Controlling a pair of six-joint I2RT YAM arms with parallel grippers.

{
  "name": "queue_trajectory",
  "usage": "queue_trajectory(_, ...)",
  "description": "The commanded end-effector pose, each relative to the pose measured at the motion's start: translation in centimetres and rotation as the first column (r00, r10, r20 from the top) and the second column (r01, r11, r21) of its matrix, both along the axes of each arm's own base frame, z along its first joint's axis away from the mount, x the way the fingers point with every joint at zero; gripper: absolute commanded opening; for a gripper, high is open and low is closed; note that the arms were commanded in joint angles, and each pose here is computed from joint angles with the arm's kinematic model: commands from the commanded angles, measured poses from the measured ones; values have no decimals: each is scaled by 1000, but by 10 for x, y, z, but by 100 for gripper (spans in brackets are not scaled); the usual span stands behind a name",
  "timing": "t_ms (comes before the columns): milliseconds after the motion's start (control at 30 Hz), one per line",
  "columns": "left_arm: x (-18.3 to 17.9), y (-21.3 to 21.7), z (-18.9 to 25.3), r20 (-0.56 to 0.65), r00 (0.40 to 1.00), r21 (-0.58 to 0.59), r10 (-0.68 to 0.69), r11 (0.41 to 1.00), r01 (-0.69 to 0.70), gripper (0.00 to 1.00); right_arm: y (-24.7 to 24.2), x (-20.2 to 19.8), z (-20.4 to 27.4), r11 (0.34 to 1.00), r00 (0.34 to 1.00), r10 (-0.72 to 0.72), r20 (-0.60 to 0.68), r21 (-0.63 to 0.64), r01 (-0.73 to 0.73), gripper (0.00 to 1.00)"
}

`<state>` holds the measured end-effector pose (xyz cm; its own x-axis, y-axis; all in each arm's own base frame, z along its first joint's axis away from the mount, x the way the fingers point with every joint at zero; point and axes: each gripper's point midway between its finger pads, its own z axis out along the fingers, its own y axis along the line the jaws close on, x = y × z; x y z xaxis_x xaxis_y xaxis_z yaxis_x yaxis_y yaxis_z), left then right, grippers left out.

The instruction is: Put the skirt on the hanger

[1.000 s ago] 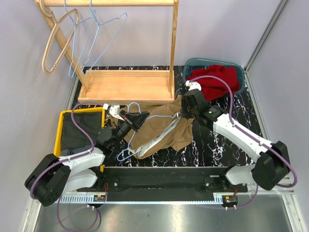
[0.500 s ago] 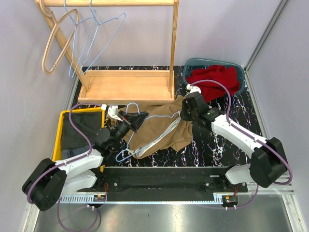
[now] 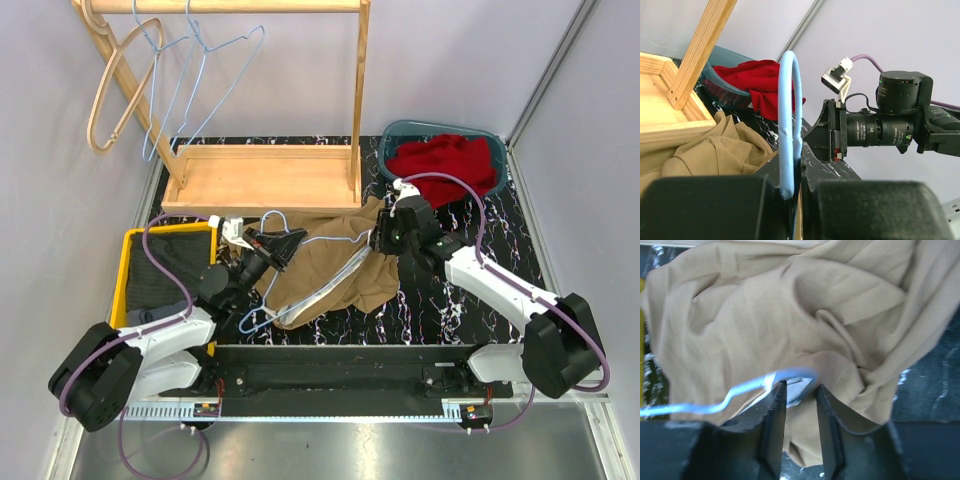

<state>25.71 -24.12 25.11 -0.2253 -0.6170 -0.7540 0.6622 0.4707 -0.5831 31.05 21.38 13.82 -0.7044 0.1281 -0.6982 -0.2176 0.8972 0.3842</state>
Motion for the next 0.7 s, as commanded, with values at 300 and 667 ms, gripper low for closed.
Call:
queue_trajectory(300,2,-3,21,49,999,-68,8,998,-5,0,19,-5,26,994,999,28,40,104,-32,68)
queue_trajectory(667,3,-9,28,62,998,-98,-17,995,23,0,47,-28,37,953,971,233,54,186,-239,71)
